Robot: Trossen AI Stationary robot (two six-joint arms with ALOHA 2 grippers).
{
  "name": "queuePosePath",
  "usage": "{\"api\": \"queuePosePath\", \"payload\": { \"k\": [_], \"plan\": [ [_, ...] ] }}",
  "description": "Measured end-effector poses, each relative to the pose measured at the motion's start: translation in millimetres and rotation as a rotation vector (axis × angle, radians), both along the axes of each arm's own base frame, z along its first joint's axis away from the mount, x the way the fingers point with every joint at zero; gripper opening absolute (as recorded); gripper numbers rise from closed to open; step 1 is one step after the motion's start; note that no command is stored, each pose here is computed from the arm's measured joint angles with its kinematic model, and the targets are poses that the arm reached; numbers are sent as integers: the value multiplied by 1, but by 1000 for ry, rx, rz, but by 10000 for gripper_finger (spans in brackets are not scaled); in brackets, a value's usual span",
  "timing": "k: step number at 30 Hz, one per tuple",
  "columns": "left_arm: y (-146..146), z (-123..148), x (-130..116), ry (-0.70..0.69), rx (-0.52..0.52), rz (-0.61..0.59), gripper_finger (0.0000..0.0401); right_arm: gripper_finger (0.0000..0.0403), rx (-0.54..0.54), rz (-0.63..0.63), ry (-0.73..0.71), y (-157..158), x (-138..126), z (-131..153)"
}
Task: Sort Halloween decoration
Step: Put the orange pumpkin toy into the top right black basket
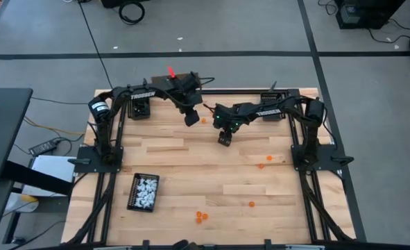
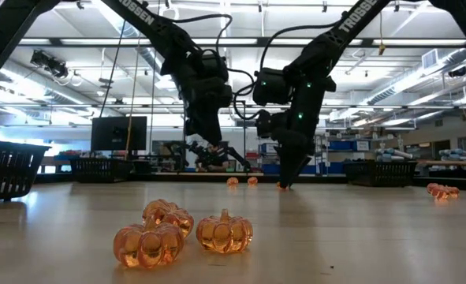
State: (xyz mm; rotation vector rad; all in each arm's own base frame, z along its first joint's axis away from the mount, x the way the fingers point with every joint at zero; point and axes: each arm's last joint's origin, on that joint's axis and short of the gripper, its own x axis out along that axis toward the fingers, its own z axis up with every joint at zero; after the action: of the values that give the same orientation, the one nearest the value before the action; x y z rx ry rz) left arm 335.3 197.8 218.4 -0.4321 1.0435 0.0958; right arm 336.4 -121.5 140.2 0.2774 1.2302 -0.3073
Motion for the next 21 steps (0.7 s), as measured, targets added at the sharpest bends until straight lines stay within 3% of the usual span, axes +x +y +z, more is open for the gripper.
{"api": "queuePosePath", "payload": {
  "k": [8,21],
  "plan": [
    [-1,-1,-2,33,-44,47,130,206,-8,-80,-50,-3,5,-1],
    [-3,-2,-4,62,-95,118,130,164,-15,-54,-2,-2,1,-2]
  ]
}}
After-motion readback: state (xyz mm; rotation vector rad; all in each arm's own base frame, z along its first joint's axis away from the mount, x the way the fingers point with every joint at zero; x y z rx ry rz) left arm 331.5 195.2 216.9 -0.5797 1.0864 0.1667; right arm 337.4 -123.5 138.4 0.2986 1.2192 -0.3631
